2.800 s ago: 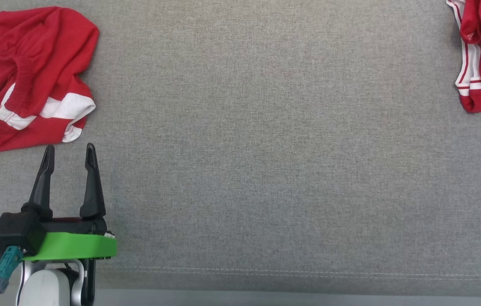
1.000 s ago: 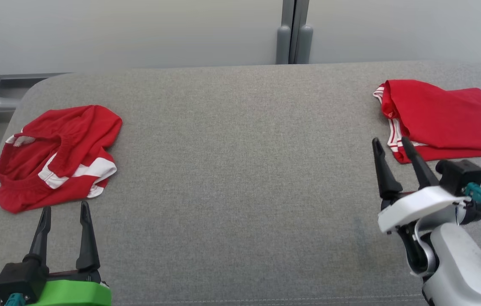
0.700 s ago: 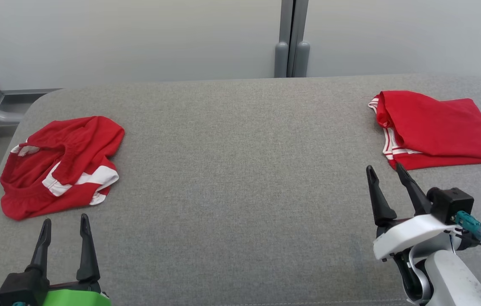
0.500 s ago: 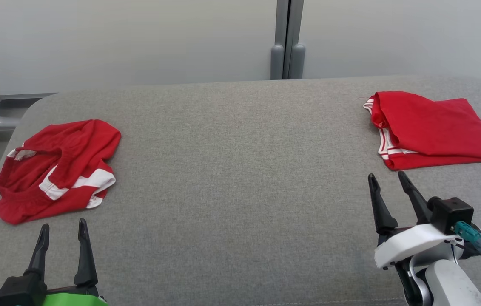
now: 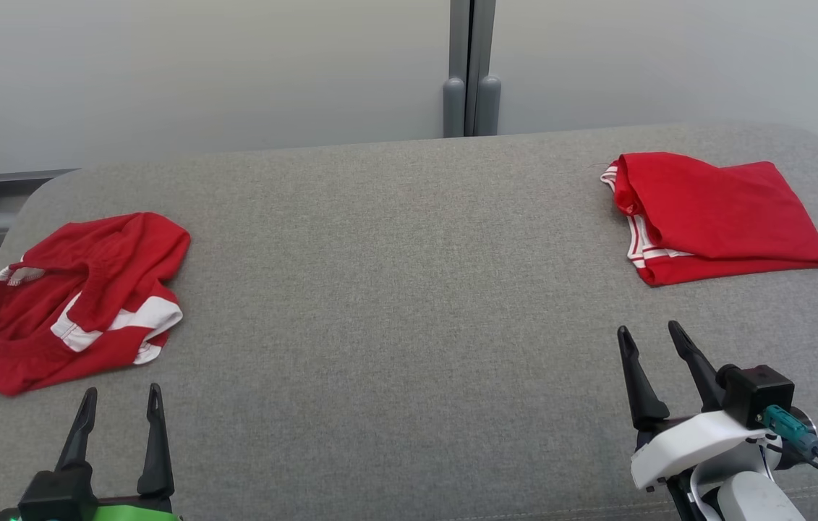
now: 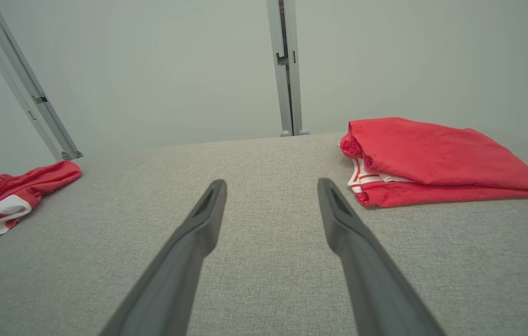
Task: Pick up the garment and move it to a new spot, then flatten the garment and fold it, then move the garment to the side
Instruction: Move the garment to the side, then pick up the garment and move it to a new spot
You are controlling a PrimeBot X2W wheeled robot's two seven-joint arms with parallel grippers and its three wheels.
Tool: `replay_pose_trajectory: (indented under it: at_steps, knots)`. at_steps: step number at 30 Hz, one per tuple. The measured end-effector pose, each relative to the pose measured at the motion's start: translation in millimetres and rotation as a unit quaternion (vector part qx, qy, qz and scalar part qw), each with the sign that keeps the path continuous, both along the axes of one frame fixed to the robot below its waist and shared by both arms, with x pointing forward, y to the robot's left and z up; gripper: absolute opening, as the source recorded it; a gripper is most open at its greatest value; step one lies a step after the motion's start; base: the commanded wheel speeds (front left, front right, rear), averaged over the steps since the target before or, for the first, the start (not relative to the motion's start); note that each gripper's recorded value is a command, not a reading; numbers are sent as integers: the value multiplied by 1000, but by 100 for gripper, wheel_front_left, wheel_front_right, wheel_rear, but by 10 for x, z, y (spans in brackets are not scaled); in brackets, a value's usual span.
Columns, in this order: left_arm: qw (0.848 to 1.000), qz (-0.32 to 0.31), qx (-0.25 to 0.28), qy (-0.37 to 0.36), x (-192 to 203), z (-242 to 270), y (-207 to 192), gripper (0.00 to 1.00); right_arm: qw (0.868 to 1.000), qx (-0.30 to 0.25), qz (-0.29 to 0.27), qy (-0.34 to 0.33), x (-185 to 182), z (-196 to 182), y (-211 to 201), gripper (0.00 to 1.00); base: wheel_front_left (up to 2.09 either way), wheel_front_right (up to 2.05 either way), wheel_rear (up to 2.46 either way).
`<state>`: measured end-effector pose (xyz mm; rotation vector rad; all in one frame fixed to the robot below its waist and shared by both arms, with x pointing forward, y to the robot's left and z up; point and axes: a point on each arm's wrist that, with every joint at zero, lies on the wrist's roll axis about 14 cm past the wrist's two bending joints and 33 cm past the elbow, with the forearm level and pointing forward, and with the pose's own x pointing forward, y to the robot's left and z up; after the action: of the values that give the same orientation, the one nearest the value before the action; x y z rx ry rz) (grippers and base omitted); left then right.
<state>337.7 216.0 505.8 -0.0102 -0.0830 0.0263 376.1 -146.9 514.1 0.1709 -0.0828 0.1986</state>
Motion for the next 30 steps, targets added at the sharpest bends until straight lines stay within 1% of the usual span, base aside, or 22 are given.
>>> replay_pose_trajectory:
  at_steps: [2,20,30]
  knots:
    - [1000,-1,9,3,-1,-12,3,100,1000,-3,0,2,-4,-15,-4,100,0,0,0]
    - [1000,9,8,5,-49,-29,62,100,1000,-10,10,9,14,-63,44,100,0,0,0]
    - [999,52,11,5,-220,-28,309,100,999,-11,47,14,84,-95,299,100,0,0,0]
